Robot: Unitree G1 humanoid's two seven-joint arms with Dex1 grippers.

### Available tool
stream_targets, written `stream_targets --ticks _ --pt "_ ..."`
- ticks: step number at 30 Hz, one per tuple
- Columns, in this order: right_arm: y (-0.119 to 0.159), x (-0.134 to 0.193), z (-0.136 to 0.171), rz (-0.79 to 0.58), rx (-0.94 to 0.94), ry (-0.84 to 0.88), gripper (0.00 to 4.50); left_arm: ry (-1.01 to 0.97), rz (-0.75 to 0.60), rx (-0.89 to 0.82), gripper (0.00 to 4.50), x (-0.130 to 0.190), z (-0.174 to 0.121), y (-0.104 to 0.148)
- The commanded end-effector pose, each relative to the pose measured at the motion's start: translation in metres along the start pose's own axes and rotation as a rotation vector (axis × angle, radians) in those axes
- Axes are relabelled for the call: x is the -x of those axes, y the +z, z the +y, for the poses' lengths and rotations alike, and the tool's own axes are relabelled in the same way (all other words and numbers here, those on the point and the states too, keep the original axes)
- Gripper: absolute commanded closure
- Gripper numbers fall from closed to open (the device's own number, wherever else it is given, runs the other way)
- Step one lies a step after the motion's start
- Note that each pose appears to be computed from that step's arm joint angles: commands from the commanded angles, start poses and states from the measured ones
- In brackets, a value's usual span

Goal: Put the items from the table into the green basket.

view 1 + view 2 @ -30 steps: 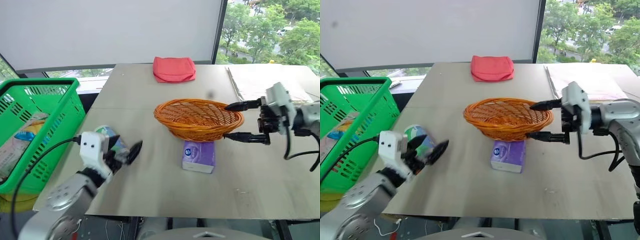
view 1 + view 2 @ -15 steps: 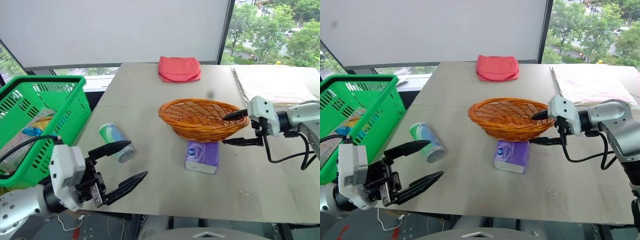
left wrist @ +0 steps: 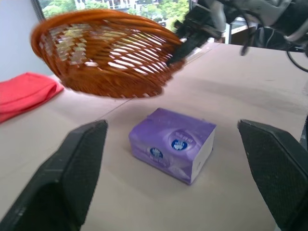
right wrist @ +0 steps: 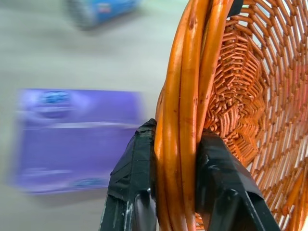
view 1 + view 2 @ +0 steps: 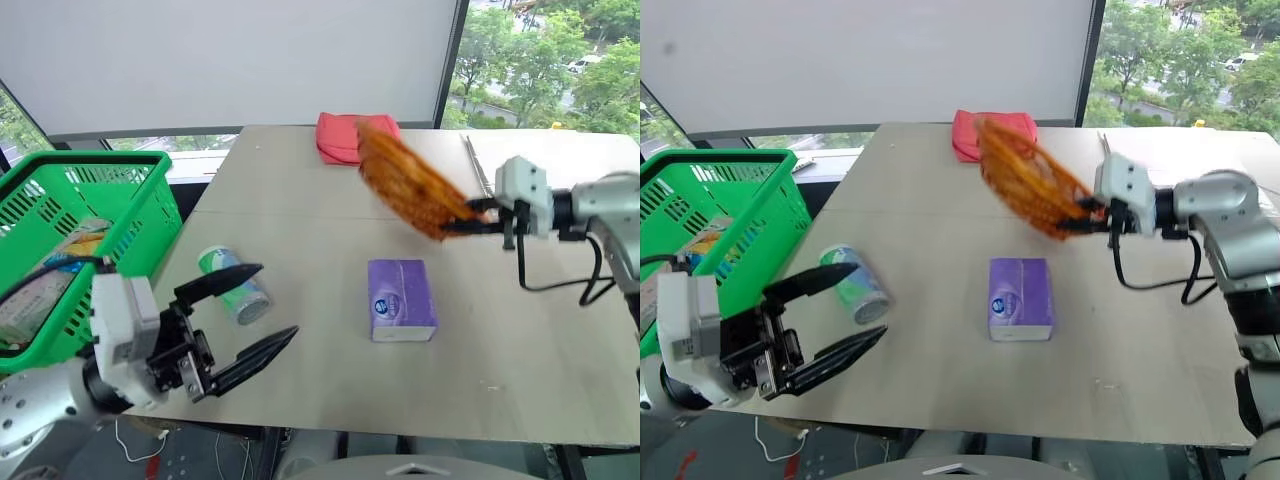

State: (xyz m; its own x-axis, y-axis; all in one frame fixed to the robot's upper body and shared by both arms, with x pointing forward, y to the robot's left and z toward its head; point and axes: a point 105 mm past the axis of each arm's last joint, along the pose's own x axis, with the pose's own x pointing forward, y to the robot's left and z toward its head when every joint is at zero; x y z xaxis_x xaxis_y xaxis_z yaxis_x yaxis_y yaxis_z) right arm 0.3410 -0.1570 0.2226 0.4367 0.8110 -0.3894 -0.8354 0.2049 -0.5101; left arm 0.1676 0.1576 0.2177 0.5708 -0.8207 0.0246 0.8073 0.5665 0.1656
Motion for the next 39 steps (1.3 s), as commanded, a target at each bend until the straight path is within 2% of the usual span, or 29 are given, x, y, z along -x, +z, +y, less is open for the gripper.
stream_targets --ticks 1,3,6,11,12,13,15,16,18,19,22,25,28,31,33,35,39 --pt "-0.007 0.015 -0.042 0.137 0.183 -0.151 4.08 -0.009 -0.059 -0.001 0.00 -0.011 0.000 0.012" --pt "-0.037 0.021 -0.073 0.355 0.287 -0.268 4.08 0.003 -0.081 0.010 0.00 -0.020 0.005 0.016" --pt "-0.067 0.028 -0.098 0.559 0.386 -0.369 4.08 0.008 -0.083 0.013 0.00 -0.030 0.009 0.016" --pt "-0.097 0.026 -0.106 0.714 0.431 -0.420 4.08 0.042 -0.074 0.016 0.00 -0.044 0.017 0.014" --pt "-0.103 0.026 -0.106 0.741 0.430 -0.426 3.04 0.051 -0.071 0.011 0.00 -0.046 0.018 0.014" --pt "-0.108 0.026 -0.105 0.764 0.429 -0.426 2.76 0.069 -0.069 0.013 0.00 -0.047 0.021 0.013" --pt "-0.112 0.026 -0.105 0.775 0.424 -0.437 1.76 0.138 -0.054 0.026 0.00 -0.048 0.030 0.009" --pt "-0.111 0.025 -0.105 0.762 0.418 -0.451 1.14 0.200 -0.046 0.034 0.00 -0.049 0.038 0.006" --pt "-0.105 0.022 -0.107 0.706 0.376 -0.479 0.19 0.301 -0.023 0.050 0.00 -0.050 0.050 0.000" --pt "-0.102 0.019 -0.107 0.657 0.314 -0.488 0.08 0.344 0.000 0.039 0.00 -0.051 0.053 -0.003" --pt "-0.080 0.003 -0.102 0.415 0.117 -0.443 0.08 0.570 0.040 0.061 0.00 -0.041 0.075 -0.015" --pt "-0.048 -0.013 -0.088 0.166 -0.002 -0.297 0.08 0.772 0.068 0.087 0.00 -0.030 0.089 -0.027" --pt "-0.006 -0.021 -0.054 -0.092 -0.068 -0.061 0.08 0.927 0.150 0.151 0.00 -0.024 0.095 -0.050" --pt "0.028 -0.015 -0.008 -0.266 -0.144 0.154 0.08 1.035 0.229 0.245 0.00 -0.021 0.095 -0.075" --pt "0.036 -0.009 0.018 -0.325 -0.196 0.254 0.08 1.113 0.264 0.334 0.00 -0.016 0.094 -0.089" --pt "0.034 -0.006 0.037 -0.322 -0.248 0.311 0.08 1.192 0.297 0.394 0.00 -0.007 0.092 -0.101" --pt "0.026 -0.008 0.051 -0.274 -0.262 0.300 0.08 1.288 0.357 0.425 0.00 0.002 0.098 -0.114"
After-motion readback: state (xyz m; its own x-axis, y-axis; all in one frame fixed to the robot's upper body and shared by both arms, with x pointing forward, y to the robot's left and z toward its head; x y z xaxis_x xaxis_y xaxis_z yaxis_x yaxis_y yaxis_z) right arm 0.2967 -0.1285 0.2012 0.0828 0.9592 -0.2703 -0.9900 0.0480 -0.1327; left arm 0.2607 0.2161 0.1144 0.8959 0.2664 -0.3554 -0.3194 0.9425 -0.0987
